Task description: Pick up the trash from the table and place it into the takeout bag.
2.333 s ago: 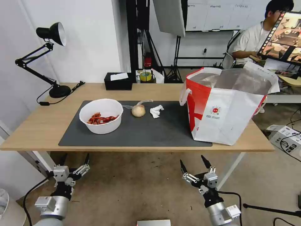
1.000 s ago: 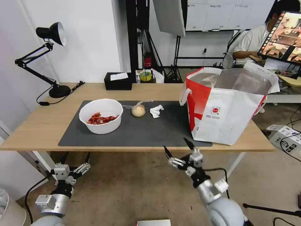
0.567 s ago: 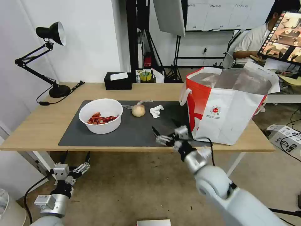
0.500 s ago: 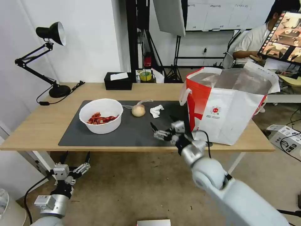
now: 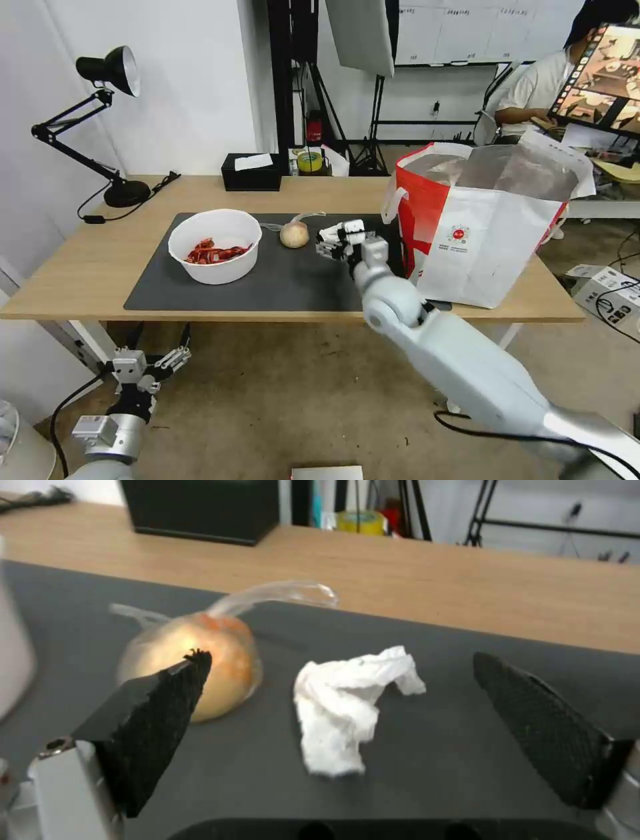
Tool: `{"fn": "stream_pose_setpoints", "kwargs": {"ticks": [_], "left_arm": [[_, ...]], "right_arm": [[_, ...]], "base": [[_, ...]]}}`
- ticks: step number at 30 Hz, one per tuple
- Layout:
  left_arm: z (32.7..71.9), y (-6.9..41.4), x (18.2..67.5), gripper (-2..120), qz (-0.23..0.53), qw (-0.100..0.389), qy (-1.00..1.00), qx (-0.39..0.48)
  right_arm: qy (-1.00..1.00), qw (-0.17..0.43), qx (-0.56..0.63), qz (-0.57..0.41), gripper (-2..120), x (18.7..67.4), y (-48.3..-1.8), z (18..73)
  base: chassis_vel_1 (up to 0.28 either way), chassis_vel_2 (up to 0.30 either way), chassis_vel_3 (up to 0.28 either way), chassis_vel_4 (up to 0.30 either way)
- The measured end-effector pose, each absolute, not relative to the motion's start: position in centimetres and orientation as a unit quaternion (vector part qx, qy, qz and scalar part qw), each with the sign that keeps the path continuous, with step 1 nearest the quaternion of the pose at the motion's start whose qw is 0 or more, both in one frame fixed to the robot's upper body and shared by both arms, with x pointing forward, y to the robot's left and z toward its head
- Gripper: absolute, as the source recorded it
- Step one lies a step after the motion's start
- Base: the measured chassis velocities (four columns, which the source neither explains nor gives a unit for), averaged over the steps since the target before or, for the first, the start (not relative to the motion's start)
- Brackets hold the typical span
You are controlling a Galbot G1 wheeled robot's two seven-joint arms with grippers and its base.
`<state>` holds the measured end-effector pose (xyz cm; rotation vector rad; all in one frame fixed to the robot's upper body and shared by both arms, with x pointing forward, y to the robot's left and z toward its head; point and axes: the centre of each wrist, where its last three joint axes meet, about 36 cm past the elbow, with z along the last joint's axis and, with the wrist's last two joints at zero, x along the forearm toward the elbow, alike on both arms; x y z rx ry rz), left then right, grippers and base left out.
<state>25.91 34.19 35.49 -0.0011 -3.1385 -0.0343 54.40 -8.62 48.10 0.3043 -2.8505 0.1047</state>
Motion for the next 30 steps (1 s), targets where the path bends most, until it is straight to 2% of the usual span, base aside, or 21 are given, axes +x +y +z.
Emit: {"fn": "stream_pose_setpoints", "kwargs": {"ticks": [8, 20, 30], "left_arm": [[35.6, 34.4, 26.1, 100, -0.013, -0.001, -1.000, -0.001], [35.6, 34.0, 26.4, 100, -0.009, -0.003, -1.000, -0.005], [35.9, 33.7, 26.7, 100, -0.007, -0.008, -1.000, -0.010]], "right_arm": [[-0.980, 0.178, 0.082, 0.037, 100, 58.7, -6.8, 47.8], [-0.970, 0.225, 0.058, 0.076, 100, 61.7, -4.2, 46.8], [-0.966, 0.243, 0.055, 0.068, 100, 63.1, -4.3, 46.2]], "base": [[0.000, 0.000, 0.000, 0.000], [0.000, 0.000, 0.000, 0.000], [0.000, 0.000, 0.000, 0.000]]}}
